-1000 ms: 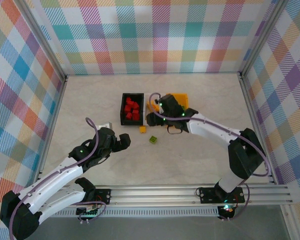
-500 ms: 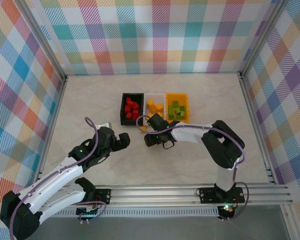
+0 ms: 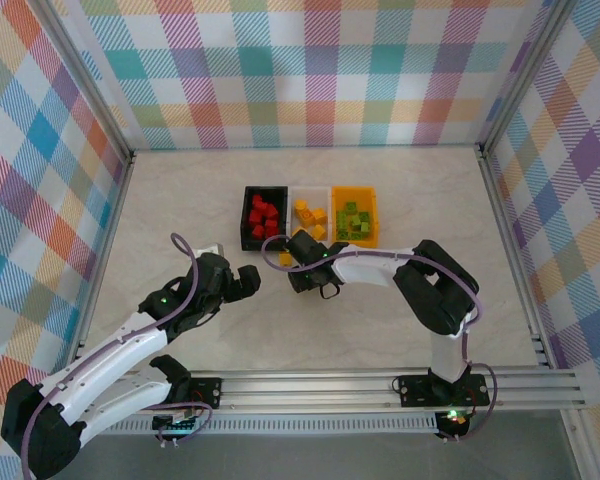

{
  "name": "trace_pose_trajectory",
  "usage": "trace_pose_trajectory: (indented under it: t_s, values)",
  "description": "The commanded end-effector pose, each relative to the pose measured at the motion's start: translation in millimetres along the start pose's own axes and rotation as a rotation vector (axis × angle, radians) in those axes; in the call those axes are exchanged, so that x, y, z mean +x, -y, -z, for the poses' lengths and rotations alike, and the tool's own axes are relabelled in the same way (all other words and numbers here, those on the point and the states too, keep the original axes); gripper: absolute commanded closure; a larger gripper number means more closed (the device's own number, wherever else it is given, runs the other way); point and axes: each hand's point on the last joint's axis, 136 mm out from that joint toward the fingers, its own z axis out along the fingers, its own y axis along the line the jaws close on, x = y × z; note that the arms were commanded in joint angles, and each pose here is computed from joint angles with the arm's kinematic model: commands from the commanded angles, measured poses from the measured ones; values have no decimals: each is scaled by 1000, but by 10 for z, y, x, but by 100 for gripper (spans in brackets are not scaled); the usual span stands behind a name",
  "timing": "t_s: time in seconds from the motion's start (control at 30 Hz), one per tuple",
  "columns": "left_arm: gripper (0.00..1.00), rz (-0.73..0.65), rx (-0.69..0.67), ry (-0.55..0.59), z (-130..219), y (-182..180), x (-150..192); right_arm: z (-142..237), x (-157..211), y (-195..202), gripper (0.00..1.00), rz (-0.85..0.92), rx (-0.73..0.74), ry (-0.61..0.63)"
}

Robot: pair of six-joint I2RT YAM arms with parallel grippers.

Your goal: Sort the legos into containers by color

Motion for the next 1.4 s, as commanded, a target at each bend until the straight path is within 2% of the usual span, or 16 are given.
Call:
trace_pose_trajectory:
  t_s: [0.0, 0.2, 0.33, 0.53, 0.63, 0.77, 0.9, 1.0, 1.1, 1.23, 1.37]
  values:
    - [0, 7, -4, 3, -9, -22, -20, 12, 62, -20, 56, 21, 3, -17]
    - [0, 5, 3, 3, -15, -7, -26, 328, -131, -1, 61, -1, -12, 94]
    - [0, 3, 9, 4, -32, 15, -37, 672, -338, 168, 62, -37, 4, 188]
    - [0, 20, 25, 11, -55, 43, -51, 971, -649, 935, 63, -225, 70, 267]
    - [0, 10, 24, 3, -69, 48, -44, 885, -725, 1377, 63, -325, 126, 249]
    - [0, -7, 25, -14, -87, 60, -22, 722, -865, 1642, 63, -376, 142, 221]
    - [0, -24, 22, -23, -110, 68, -15, 613, -995, 1794, 56, -394, 184, 195]
    - [1, -40, 18, -34, -146, 88, -15, 619, -1087, 1834, 38, -406, 186, 203]
    - [2, -60, 17, -51, -202, 126, -12, 747, -1182, 1807, 29, -398, 167, 241]
    - [2, -64, 27, -66, -279, 192, -13, 955, -1207, 1637, 27, -386, 75, 284]
    - [3, -85, 45, -100, -386, 305, 7, 1101, -1083, 1370, 27, -356, -5, 329]
